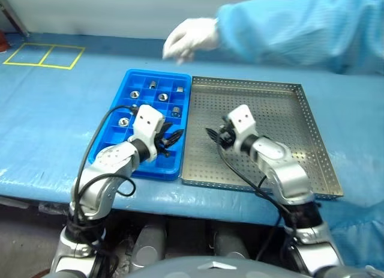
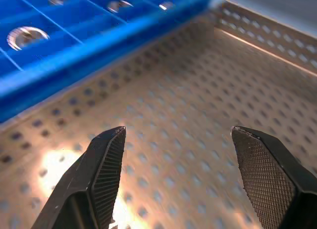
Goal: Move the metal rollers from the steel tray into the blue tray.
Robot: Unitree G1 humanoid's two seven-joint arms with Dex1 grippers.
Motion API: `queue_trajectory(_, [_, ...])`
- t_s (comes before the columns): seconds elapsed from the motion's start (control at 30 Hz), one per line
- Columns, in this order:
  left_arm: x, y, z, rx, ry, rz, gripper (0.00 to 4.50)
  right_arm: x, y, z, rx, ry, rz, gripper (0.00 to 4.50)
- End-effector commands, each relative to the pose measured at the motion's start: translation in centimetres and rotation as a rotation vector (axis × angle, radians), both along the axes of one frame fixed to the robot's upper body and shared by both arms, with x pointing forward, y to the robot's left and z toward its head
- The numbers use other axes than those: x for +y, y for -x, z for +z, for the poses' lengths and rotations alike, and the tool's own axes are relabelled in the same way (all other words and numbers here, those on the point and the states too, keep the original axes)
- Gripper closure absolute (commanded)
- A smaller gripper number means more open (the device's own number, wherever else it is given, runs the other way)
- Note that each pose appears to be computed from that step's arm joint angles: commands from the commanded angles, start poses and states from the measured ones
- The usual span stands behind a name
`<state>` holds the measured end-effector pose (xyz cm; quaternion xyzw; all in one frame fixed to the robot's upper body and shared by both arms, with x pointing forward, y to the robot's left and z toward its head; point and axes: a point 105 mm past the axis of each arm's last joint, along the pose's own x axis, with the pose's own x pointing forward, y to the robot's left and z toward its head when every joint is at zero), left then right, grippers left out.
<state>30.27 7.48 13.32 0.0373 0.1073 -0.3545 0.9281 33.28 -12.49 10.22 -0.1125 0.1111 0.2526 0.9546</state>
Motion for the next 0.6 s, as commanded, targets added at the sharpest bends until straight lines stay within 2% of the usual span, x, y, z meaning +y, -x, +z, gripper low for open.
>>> queue_trajectory(0.03, [-2.4,-0.5,0.3,-0.025,0.007,-0.114,2.44,-3.1,0.6,0.7,-0.012,0.018,-0.152,0.92])
queue_trajectory(0.3, [-6.7,-0.4,-1.3,-0.029,-0.099,-0.379,2.44,-4.0,2.6,-1.3,0.08,0.023,-0.206,0.92])
queue_trajectory(0.6, [-7.1,0.1,-2.1,-0.027,-0.137,-0.434,2.44,-5.3,2.1,-3.0,0.125,-0.027,-0.283,0.92])
